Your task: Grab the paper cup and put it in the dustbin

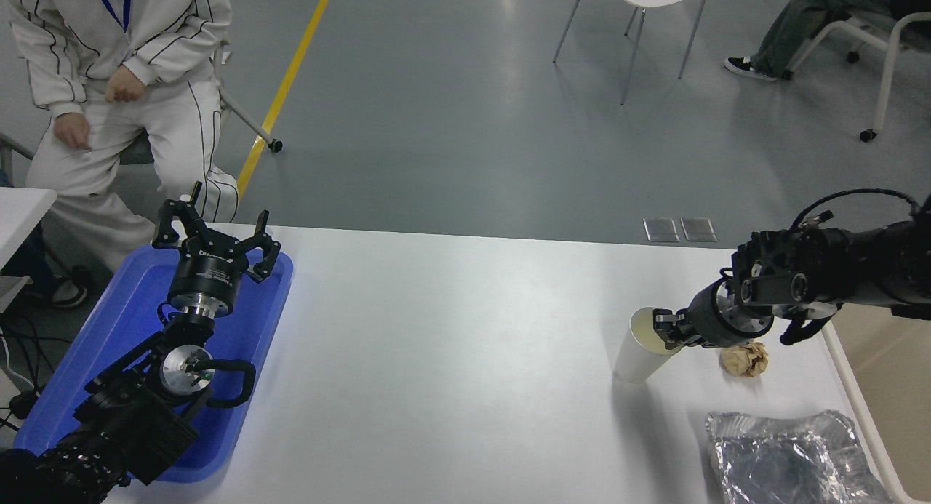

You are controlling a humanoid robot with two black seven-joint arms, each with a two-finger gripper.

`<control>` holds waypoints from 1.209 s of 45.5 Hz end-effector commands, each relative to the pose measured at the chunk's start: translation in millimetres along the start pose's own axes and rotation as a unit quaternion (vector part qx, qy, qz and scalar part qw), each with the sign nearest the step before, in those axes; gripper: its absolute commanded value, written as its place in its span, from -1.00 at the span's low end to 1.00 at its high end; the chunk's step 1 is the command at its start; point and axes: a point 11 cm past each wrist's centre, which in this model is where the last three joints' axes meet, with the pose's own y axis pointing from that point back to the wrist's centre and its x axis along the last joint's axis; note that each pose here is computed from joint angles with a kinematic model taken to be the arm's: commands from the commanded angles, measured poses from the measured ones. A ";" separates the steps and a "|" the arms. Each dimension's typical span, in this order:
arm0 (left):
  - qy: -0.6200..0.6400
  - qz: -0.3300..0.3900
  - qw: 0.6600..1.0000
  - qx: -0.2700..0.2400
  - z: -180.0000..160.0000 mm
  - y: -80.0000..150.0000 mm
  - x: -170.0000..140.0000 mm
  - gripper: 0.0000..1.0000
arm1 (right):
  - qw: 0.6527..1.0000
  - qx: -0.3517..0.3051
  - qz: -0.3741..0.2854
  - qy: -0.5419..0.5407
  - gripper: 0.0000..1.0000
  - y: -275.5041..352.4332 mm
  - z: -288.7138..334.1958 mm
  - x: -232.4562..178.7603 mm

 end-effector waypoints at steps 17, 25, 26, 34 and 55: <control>0.000 0.000 1.000 0.000 0.1 0.0 0.0 1.00 | 1.000 0.005 -0.027 -0.002 -1.00 172.9 -20.4 33.0; 0.000 0.000 1.000 0.001 -0.2 0.1 0.0 1.00 | 0.999 0.017 0.039 -0.011 -1.00 225.9 -16.5 50.0; 0.000 0.000 1.000 0.000 0.1 0.0 0.0 1.00 | 0.999 0.022 0.046 -0.014 -1.00 232.0 -15.4 50.4; 0.000 0.000 1.000 0.001 -0.2 0.1 0.0 1.00 | 0.995 0.027 0.098 -0.015 -1.00 274.9 -14.4 58.5; 0.000 0.000 1.000 0.001 -0.2 0.1 0.0 1.00 | 0.992 0.019 0.121 -0.012 -1.00 296.7 -12.8 58.6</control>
